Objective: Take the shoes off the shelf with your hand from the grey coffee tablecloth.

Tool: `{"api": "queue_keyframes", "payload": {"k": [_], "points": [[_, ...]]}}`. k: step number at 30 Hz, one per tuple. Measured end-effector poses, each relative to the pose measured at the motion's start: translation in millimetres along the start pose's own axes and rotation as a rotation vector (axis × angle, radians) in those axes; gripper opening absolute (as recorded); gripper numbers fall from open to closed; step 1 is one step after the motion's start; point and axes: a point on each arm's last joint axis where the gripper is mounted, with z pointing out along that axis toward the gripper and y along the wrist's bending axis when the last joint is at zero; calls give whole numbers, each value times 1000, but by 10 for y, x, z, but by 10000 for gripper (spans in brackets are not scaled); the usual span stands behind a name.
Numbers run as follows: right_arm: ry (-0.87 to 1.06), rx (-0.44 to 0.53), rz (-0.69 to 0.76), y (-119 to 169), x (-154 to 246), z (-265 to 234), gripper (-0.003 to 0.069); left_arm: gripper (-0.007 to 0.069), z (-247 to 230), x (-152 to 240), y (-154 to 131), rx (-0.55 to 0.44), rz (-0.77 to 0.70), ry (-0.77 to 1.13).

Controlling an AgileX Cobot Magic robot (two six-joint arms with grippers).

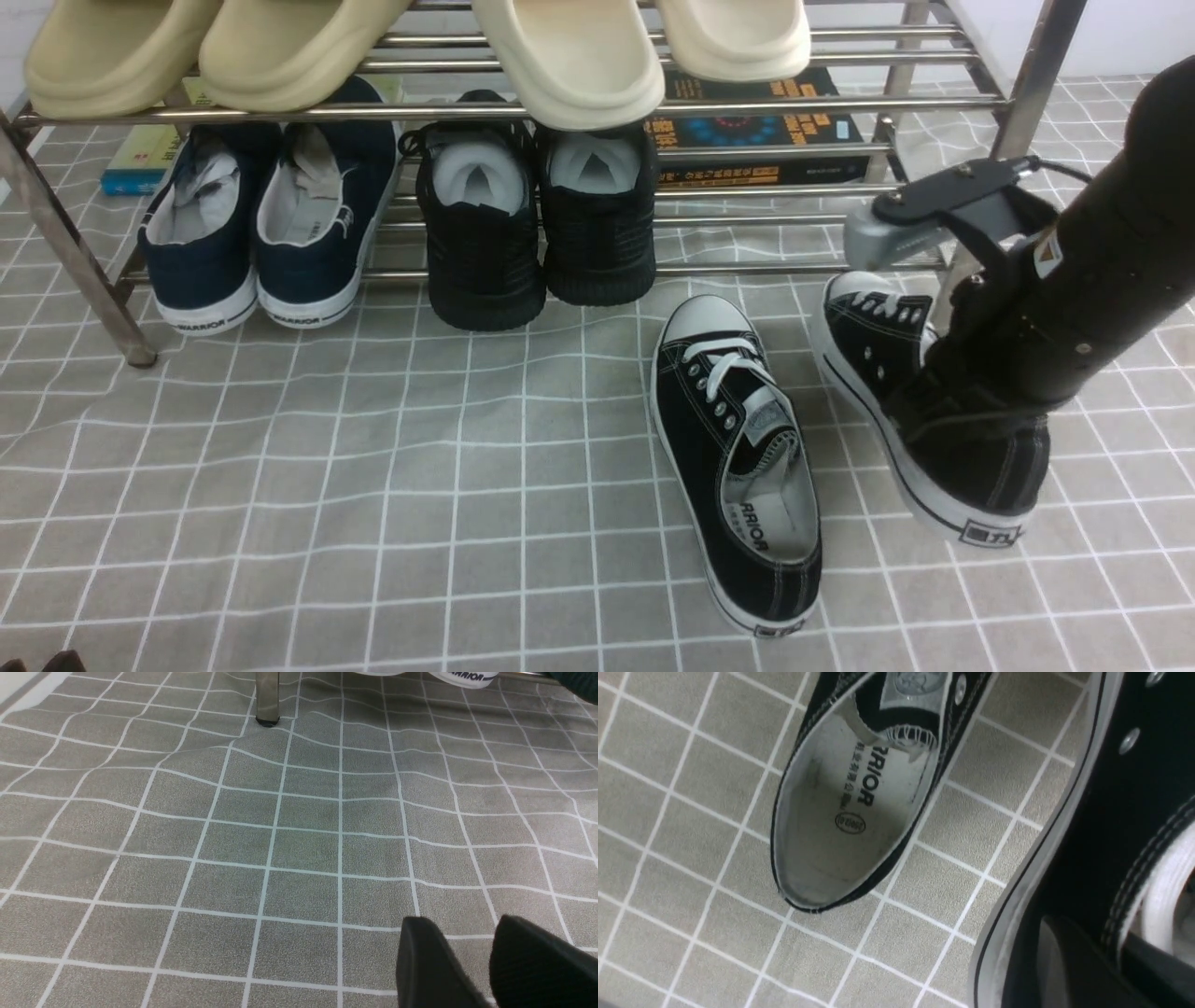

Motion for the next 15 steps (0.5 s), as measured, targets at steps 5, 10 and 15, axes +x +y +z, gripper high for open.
{"api": "queue_keyframes", "payload": {"k": [5, 10, 15], "points": [[9, 22, -9, -36, -59, 174, 26, 240, 0, 0, 0, 0, 0, 0], [16, 79, -47, -113, -135, 429, 41, 240, 0, 0, 0, 0, 0, 0], [23, 71, -40, -116, -158, 531, 99, 240, 0, 0, 0, 0, 0, 0]]}}
